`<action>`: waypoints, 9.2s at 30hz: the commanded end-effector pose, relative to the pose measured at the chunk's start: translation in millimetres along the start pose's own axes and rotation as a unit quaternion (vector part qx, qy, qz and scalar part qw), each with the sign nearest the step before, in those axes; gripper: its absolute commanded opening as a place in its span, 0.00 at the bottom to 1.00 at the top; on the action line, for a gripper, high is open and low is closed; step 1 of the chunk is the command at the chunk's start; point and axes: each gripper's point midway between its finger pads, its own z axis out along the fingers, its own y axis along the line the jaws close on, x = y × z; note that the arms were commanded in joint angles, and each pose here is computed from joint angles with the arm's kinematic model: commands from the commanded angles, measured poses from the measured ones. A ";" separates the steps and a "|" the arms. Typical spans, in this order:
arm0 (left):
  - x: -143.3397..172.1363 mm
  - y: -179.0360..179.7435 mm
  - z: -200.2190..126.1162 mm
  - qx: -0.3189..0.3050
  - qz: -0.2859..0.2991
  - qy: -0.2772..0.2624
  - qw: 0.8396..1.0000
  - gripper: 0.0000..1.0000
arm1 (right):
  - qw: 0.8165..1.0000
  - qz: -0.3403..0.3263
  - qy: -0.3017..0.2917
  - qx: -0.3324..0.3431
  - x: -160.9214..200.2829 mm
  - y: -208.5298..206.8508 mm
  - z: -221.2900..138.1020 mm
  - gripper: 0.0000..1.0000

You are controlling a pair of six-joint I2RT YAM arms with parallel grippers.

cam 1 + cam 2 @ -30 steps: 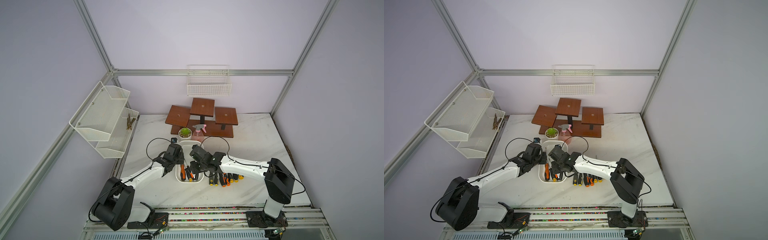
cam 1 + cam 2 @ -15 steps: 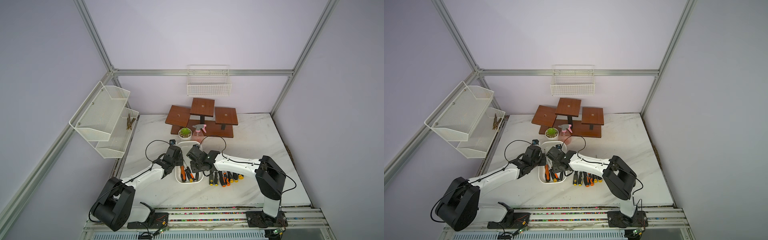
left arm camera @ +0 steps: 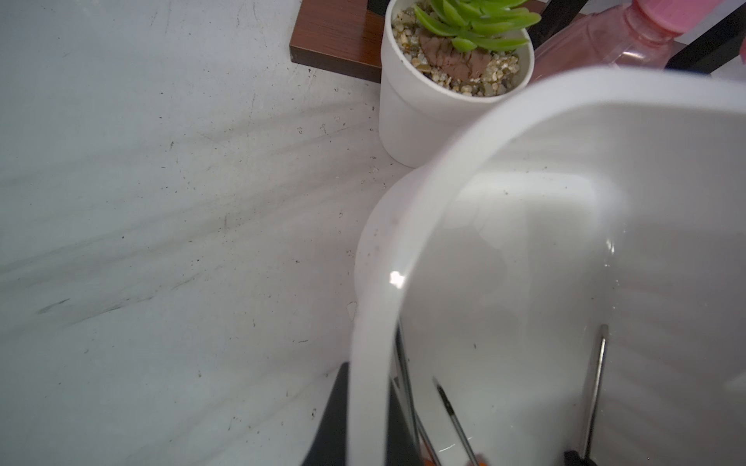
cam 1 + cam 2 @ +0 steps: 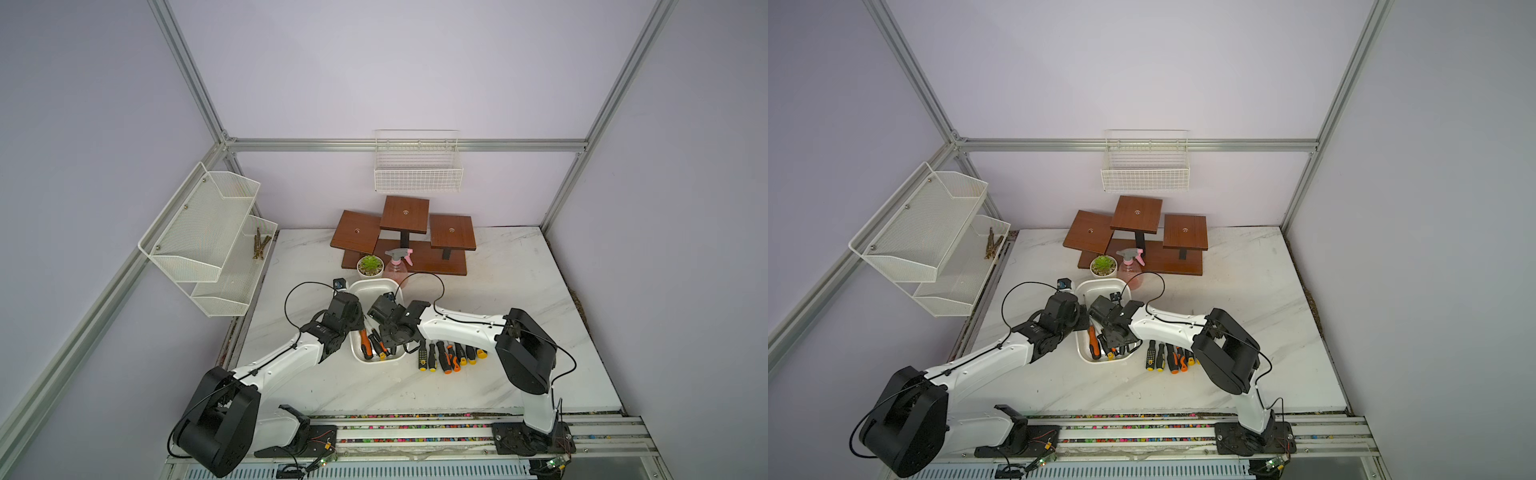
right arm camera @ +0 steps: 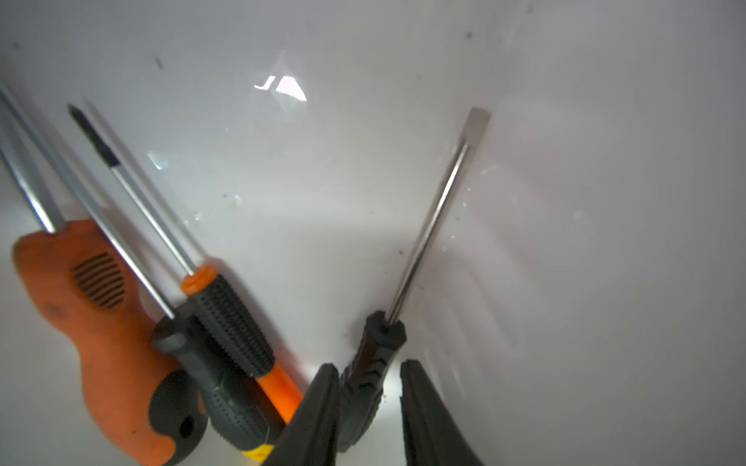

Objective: Take out the screwdriver from the storage box
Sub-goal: Pick up the screwdriver from the storage box, then place the screwdriver at the center of the board, then pick up the screwdriver from the storage box.

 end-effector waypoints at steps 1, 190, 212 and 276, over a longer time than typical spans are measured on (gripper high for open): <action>-22.6 0.2 -10.0 0.000 -0.011 -0.041 0.999 0.00 | 0.999 0.003 0.036 0.030 10.2 -24.5 22.0 0.32; -22.5 -21.7 -10.3 0.047 0.022 -0.006 0.999 0.00 | 0.973 0.108 -0.086 -0.184 -4.5 -36.3 -116.8 0.32; -14.6 -17.2 -3.6 0.031 0.033 0.012 0.999 0.00 | 0.987 -0.020 -0.039 -0.152 -17.2 48.5 -28.5 0.32; -6.6 -14.4 -1.8 0.029 0.030 0.021 0.999 0.00 | 0.997 -0.071 0.017 -0.026 10.2 35.5 52.0 0.00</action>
